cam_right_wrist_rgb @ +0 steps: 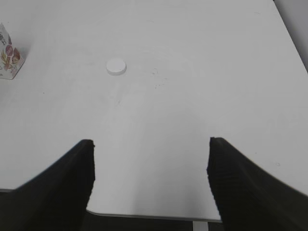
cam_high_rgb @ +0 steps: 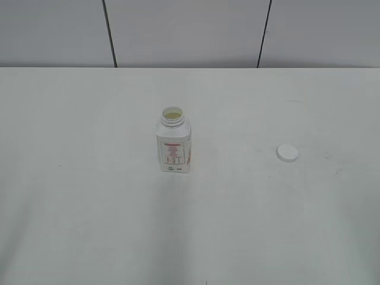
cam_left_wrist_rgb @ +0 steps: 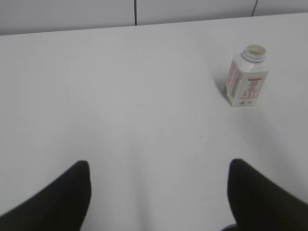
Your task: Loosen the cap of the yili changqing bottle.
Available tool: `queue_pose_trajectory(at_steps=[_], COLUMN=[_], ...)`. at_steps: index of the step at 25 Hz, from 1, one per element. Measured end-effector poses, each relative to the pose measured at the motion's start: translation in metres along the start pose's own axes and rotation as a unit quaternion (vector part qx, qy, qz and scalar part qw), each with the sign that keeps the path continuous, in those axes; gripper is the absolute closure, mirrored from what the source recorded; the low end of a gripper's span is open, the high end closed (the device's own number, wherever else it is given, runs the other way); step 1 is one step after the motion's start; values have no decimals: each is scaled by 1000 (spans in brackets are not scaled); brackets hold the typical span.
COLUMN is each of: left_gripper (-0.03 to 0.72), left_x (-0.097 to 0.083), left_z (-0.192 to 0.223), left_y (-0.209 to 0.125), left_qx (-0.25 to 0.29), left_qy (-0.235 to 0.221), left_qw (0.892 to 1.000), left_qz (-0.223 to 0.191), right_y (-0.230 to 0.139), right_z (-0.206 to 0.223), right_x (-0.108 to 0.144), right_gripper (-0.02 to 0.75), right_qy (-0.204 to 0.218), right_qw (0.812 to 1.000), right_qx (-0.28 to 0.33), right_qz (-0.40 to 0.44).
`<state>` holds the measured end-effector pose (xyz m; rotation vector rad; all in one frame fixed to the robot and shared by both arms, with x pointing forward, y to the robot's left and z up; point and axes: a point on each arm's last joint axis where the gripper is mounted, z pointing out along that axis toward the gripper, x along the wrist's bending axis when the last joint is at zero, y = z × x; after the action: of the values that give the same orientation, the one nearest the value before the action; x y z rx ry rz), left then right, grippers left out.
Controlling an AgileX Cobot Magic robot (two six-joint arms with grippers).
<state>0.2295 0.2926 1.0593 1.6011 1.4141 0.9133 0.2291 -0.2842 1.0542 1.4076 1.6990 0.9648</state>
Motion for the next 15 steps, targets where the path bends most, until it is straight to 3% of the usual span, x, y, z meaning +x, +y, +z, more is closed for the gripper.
queue_pose_trajectory(at_steps=[15], left_gripper=[151], left_x=[0], left_z=[0], left_y=[0], left_qx=[0], left_qy=[0], left_qw=[1000], left_qz=[0], right_y=[-1], right_z=[-1], right_x=[-1], right_gripper=[162], right_qy=[32], right_qw=[999], right_qx=[-2], right_qz=[-15])
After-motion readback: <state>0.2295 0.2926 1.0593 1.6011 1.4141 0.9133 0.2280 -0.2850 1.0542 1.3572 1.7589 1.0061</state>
